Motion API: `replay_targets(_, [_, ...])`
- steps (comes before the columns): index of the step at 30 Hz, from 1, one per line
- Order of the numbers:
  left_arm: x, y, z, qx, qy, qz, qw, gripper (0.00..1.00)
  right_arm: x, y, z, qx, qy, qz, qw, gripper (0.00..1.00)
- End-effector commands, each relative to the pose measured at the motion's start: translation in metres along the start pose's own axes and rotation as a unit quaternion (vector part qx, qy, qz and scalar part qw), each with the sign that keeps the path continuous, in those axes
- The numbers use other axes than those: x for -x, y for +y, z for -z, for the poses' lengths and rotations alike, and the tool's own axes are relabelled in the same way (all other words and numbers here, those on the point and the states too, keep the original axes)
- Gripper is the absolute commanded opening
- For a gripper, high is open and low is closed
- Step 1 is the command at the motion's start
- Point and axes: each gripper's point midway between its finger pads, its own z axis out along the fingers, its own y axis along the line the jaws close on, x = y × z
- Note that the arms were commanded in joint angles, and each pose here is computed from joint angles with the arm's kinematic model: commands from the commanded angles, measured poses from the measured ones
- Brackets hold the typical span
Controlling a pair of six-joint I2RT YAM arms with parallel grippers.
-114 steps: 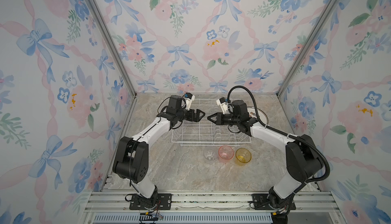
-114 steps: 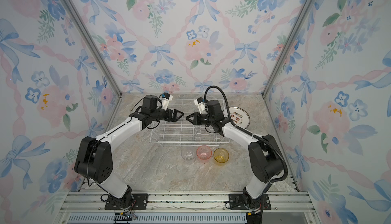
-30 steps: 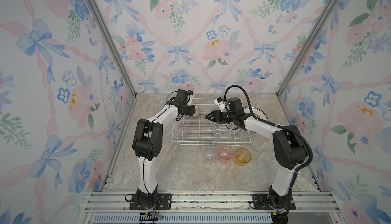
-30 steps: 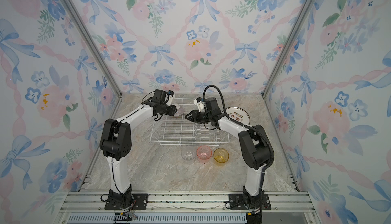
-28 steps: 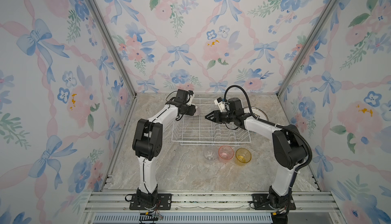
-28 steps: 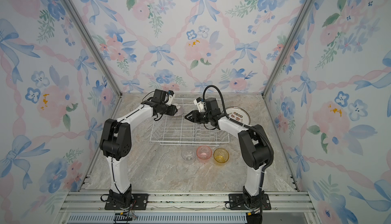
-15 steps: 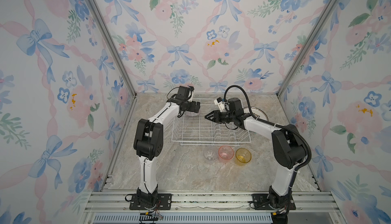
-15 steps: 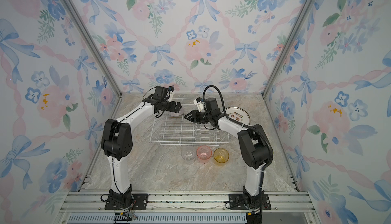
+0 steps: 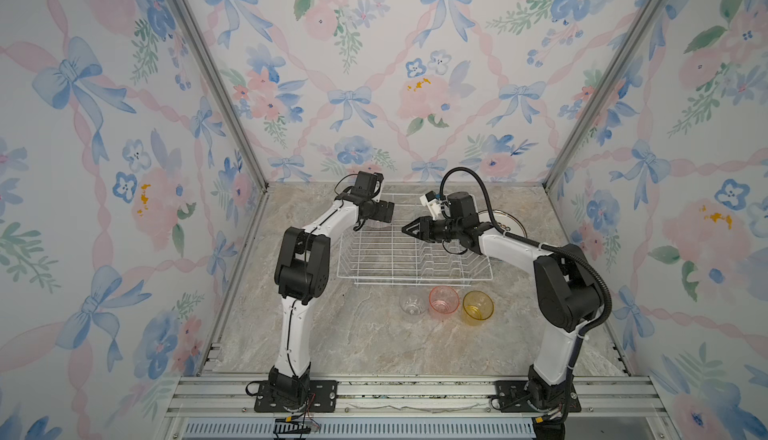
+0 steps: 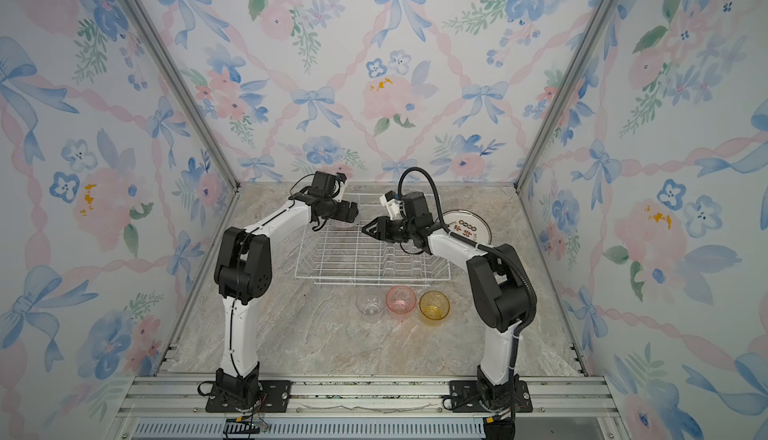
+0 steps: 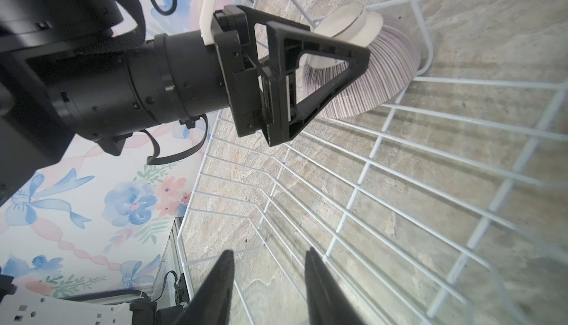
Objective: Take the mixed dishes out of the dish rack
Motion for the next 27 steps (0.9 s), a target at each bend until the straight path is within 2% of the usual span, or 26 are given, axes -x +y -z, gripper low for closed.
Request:
replay_targets(1, [0.004,-0.002,-0.003,-0.001,-0.003,-0.002,1.0,0.85,0.01,0.005,-0.001,0.013,-0.009,0.005,1.0,0.41])
replay_targets(3, [0.004,-0.003,-0.006,-0.005,-0.002,-0.001,1.0,0.74,0.009,0.004,-0.001,0.013,-0.007,0.004,1.0,0.41])
replay_targets(5, [0.003,-0.003,-0.009,-0.008,0.0,0.0,1.0,0.71,0.009,0.003,0.0,0.012,-0.008,0.003,1.0,0.41])
replay_targets(21, [0.002,0.002,-0.024,0.004,-0.001,0.008,1.0,0.64,0.006,0.0,-0.001,0.016,-0.004,0.001,1.0,0.41])
replay_targets(27, [-0.001,0.001,-0.029,0.002,0.002,0.008,1.0,0.55,0.005,-0.001,-0.002,0.017,0.0,-0.001,1.0,0.41])
